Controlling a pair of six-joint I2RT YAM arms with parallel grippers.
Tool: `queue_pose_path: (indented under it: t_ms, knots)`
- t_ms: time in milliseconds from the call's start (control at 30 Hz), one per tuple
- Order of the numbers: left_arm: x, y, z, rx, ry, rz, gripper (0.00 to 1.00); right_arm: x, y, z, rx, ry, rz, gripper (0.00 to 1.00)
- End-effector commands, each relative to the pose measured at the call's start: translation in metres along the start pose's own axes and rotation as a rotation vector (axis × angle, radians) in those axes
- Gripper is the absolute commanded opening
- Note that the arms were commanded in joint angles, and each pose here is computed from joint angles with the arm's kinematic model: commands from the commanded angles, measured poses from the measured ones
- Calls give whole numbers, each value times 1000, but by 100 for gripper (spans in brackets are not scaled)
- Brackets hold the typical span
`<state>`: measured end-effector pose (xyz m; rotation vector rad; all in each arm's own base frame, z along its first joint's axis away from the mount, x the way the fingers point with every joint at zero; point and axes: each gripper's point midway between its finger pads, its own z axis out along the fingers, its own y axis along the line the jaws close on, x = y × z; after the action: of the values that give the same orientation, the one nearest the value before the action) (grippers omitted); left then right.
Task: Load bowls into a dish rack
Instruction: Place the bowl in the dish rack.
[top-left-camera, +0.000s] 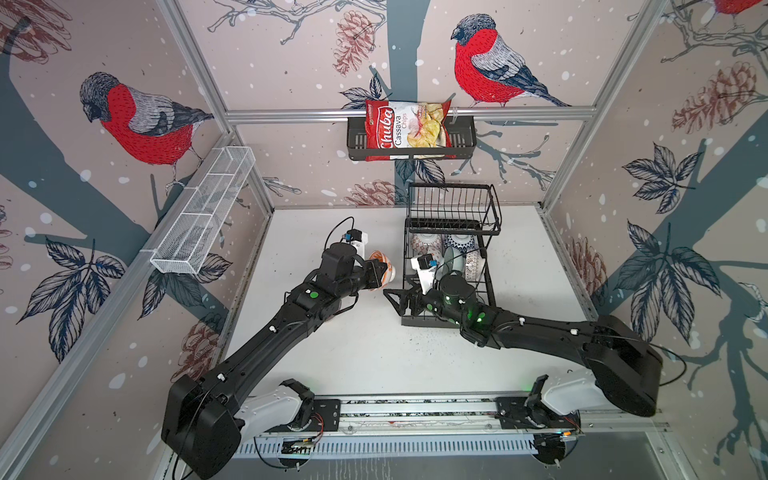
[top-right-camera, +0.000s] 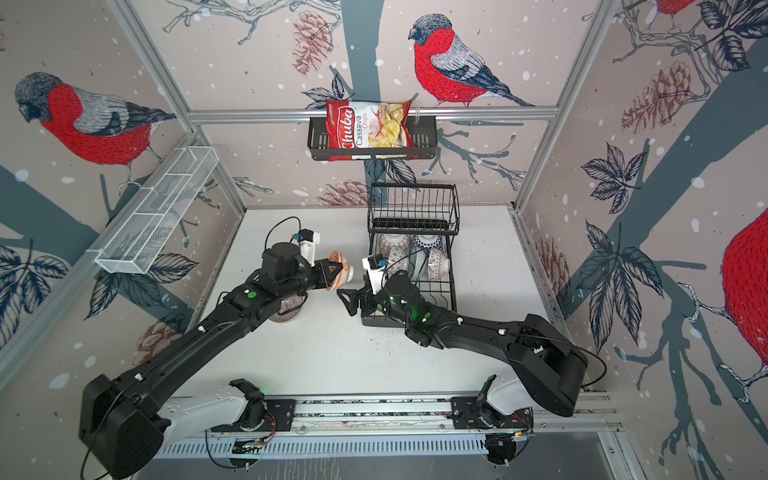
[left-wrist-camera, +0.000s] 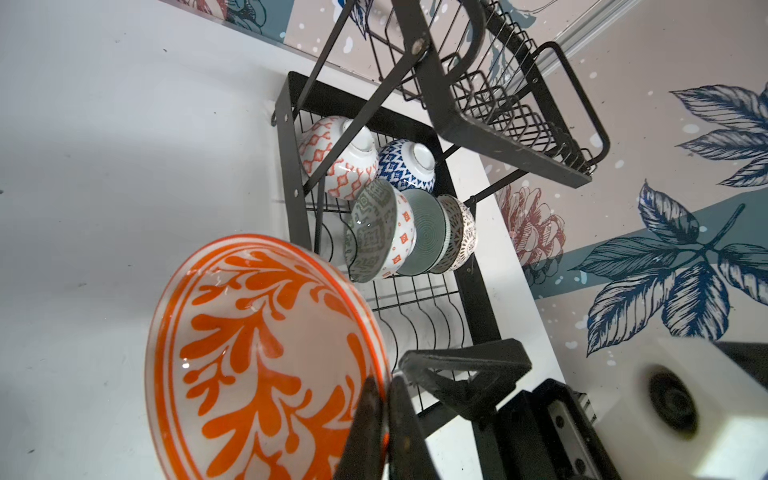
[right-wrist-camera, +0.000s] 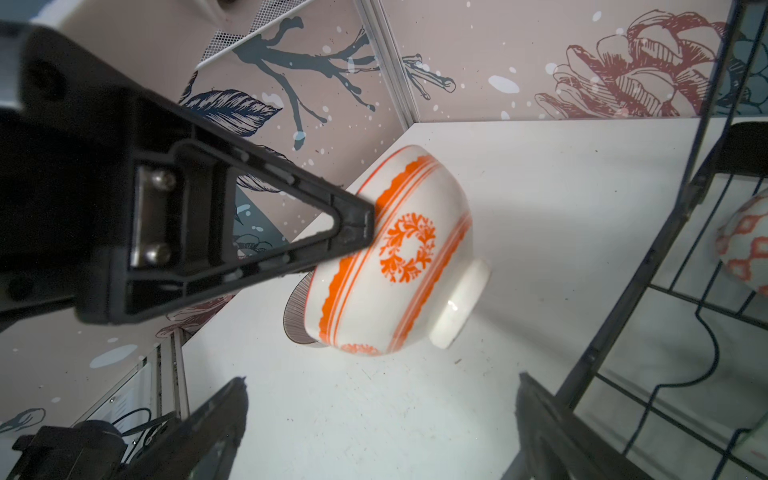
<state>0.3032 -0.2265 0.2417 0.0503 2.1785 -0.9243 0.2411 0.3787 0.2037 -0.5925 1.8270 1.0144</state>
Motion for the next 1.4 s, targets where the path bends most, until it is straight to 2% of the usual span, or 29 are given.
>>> queue_pose_path:
  t_ms: [0, 533, 867, 1133, 1233, 1367]
  knots:
    - [-21, -28, -1, 110, -75, 19, 0, -11, 6, 3, -25, -37, 27, 99]
    - [-16, -43, 4, 183, -53, 11, 0, -21, 0, 9, -33, -60, 75, 100]
    - [-16, -44, 5, 189, -49, 16, 0, -20, -1, 16, -28, -48, 81, 92]
    - [-13, -42, 7, 181, -44, 24, 0, -21, -5, 16, -9, -50, 89, 82]
    - [-12, -39, 8, 172, -41, 23, 0, -21, -6, 15, -1, -51, 91, 75]
    - [-10, -38, 10, 171, -36, 23, 0, -22, -7, 14, 5, -54, 91, 74]
